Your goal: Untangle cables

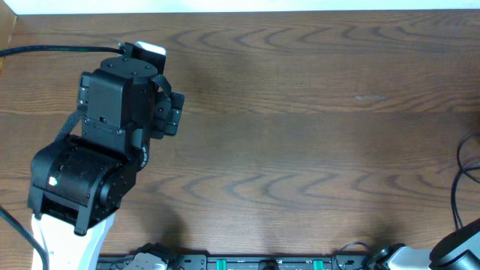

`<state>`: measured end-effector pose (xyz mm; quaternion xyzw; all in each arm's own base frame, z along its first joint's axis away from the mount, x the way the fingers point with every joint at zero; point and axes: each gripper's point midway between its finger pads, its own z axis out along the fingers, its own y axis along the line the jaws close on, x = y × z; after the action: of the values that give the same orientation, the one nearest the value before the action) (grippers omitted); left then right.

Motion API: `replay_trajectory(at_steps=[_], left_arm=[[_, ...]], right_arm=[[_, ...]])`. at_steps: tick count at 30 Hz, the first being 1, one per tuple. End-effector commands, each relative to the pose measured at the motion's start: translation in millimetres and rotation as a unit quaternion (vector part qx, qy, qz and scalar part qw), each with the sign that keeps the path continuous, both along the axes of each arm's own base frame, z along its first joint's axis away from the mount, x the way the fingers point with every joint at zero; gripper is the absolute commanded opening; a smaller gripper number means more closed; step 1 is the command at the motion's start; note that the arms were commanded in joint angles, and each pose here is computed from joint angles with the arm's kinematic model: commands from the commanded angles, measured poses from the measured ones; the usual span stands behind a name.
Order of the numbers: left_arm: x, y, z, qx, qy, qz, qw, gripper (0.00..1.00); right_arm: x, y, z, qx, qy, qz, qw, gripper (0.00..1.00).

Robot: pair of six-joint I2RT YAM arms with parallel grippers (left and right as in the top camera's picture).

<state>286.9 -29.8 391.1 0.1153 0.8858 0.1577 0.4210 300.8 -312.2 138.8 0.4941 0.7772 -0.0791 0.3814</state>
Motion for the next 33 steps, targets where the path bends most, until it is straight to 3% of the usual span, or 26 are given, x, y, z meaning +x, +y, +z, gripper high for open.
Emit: replay_trajectory(at_steps=[1,6,10,12,17,23,29,33], left_arm=[[1.9,-0.3,1.4,-0.005,-0.006,0.002,1.0,1.0],[2.3,19.6,11.3,-0.003,-0.038,0.073,0.997,1.0],[-0.7,34.4,18.6,-0.006,-0.064,0.128,0.99,0.99],[-4.0,37.1,20.9,-0.009,-0.07,0.135,0.988,0.98],[-21.8,44.6,35.4,-0.029,-0.099,0.14,0.985,0.96],[-70.6,69.5,55.0,-0.072,-0.162,0.171,0.969,0.96],[-108.6,97.7,25.1,-0.089,-0.191,0.235,0.949,0.96],[-132.9,114.0,-2.7,-0.13,-0.235,0.277,0.923,0.96]], right_arm=[[39.6,27.4,79.2,-0.062,-0.057,0.062,0.994,0.99],[55.8,78.2,207.4,-0.216,-0.1,0.103,0.966,0.99],[59.5,153.1,277.5,-0.252,-0.182,0.178,0.933,0.99],[56.2,182.4,287.7,-0.251,-0.199,0.207,0.924,0.99],[13.6,206.5,278.6,-0.172,-0.209,0.134,0.953,0.99],[-31.3,219.6,254.2,-0.171,-0.196,0.132,0.957,0.99],[-75.0,230.2,220.9,-0.17,-0.233,0.145,0.947,0.99],[-106.7,236.9,202.5,-0.169,-0.269,0.15,0.936,0.99]])
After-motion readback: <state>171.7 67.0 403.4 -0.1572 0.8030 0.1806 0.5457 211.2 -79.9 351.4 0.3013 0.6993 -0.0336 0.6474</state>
